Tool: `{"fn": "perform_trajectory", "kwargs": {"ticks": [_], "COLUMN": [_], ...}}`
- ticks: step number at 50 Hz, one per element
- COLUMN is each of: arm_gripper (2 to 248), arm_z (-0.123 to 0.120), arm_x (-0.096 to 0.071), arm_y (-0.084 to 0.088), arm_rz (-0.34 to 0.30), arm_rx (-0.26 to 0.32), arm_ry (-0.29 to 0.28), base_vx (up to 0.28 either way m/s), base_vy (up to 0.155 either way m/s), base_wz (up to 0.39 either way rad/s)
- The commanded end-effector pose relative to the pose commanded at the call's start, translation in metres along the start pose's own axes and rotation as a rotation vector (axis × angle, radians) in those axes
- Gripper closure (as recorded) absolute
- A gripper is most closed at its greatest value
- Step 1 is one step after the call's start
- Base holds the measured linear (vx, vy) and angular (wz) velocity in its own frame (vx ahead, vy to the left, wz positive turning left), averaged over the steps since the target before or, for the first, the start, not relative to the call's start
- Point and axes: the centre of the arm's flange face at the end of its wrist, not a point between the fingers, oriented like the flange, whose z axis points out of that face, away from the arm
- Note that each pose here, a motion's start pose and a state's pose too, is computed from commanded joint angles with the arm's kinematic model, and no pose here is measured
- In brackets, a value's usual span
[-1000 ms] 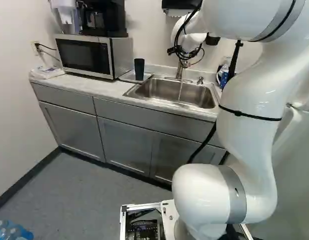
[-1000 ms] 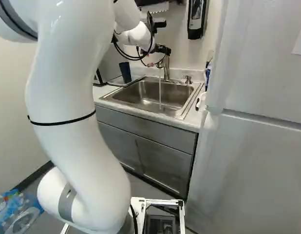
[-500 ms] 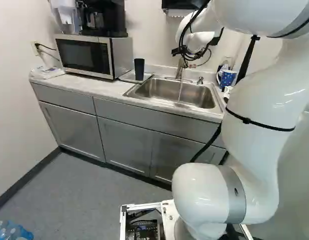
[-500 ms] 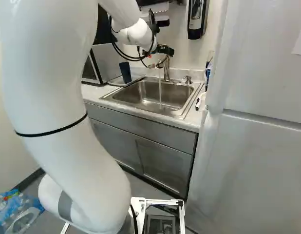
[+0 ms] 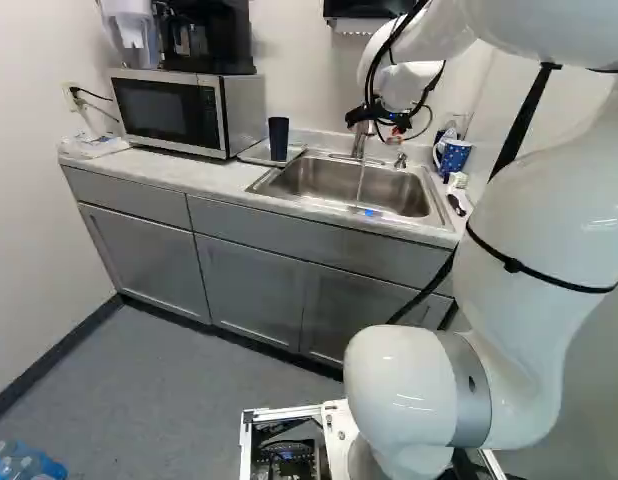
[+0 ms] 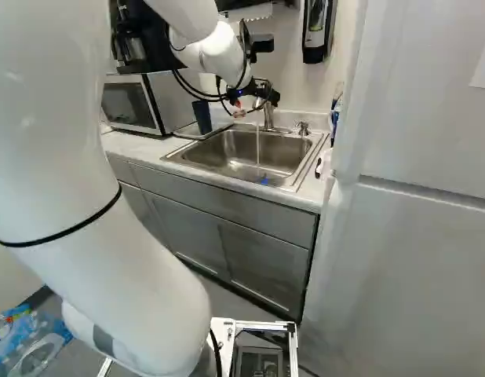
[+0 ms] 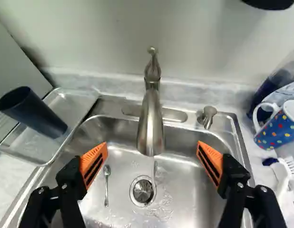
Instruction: Rinse the cup and place it in the tray
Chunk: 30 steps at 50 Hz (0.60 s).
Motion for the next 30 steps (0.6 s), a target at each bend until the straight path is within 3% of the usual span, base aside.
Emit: {"fn": "perform_trajectory", "kwargs": {"ticks": [14, 30], "arm_gripper": [3, 3], "arm_z": [-0.001, -0.001], "arm_x": [-0.013, -0.013], "arm_y": [-0.001, -0.001], "arm_rz": [0.000, 0.000], "arm_rx": [0.012, 0.012], "arm_ry": [-0.146, -0.146], "base_vx": [0.000, 0.000], "base_vy": [0.000, 0.000], "base_wz": [0.000, 0.000]}}
